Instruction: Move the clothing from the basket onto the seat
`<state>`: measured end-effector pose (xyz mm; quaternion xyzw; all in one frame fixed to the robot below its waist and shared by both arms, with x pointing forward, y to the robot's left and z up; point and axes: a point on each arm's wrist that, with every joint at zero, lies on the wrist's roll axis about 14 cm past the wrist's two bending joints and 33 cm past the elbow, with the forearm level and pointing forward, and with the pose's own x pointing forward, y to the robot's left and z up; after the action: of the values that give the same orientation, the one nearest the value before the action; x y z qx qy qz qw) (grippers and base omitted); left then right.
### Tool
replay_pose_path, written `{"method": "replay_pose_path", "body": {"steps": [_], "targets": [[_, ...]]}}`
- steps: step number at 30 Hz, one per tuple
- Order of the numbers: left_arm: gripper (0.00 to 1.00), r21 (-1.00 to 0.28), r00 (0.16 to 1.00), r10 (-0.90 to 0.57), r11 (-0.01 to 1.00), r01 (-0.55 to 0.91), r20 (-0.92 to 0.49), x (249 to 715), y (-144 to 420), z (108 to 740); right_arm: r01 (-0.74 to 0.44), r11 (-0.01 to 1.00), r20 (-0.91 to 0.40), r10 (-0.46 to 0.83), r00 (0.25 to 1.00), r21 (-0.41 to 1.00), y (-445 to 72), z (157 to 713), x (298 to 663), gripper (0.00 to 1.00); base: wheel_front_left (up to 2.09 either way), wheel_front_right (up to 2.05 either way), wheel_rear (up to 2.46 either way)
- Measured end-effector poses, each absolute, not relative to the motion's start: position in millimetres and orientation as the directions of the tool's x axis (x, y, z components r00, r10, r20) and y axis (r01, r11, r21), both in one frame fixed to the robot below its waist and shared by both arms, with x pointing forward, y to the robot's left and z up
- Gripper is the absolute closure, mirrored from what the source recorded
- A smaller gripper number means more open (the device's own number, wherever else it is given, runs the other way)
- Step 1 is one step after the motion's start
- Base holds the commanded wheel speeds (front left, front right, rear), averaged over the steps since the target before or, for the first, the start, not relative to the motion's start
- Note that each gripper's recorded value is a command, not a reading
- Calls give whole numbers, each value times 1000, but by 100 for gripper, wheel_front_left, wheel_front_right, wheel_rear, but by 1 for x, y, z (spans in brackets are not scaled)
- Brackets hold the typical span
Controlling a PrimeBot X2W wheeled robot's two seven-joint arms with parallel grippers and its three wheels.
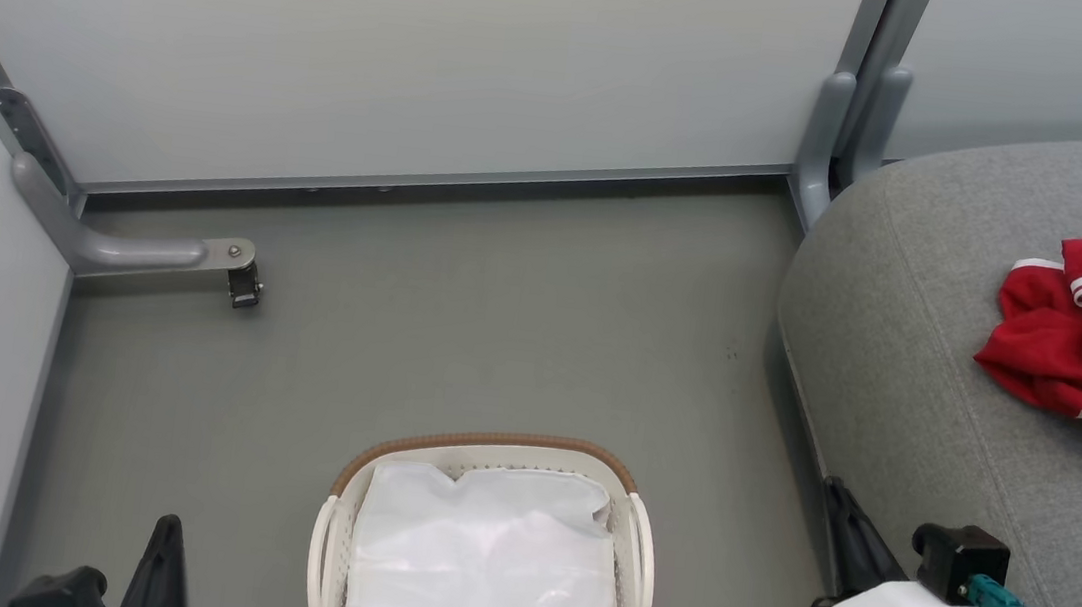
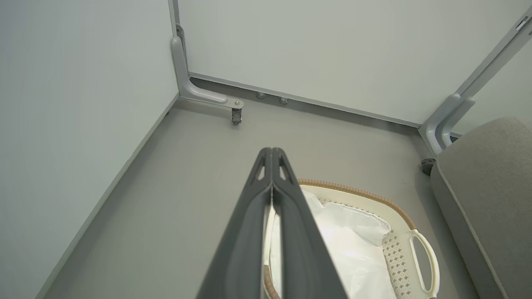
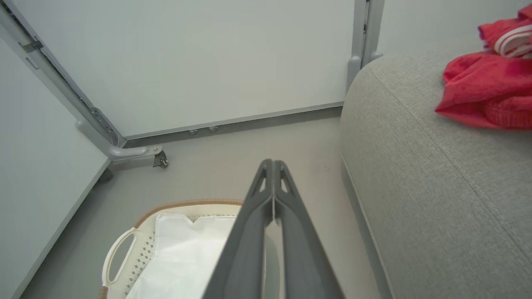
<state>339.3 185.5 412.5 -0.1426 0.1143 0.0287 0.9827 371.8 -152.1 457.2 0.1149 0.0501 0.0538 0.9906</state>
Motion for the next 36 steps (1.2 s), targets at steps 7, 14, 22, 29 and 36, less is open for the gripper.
{"method": "replay_pose_path", "body": {"steps": [7, 14, 22, 29, 36], "targets": [[100, -383, 970, 43, 914, -136, -241, 341, 190, 414, -43, 935, -90, 80, 993, 353, -161, 460, 374, 100, 0, 0, 0], [100, -483, 970, 54, 860, -166, -237, 345, 192, 419, 0, 888, -96, 50, 994, 459, -168, 462, 376, 100, 0, 0, 0], [100, -583, 970, 60, 790, -189, -234, 350, 194, 425, 34, 824, -100, 27, 995, 565, -173, 465, 378, 100, 0, 0, 0], [100, -657, 974, 56, 729, -191, -221, 356, 194, 432, 58, 762, -103, 11, 995, 645, -178, 467, 379, 100, 0, 0, 0], [100, -723, 975, 55, 663, -196, -214, 359, 195, 437, 73, 697, -104, 3, 995, 713, -181, 470, 380, 100, 0, 0, 0]]}}
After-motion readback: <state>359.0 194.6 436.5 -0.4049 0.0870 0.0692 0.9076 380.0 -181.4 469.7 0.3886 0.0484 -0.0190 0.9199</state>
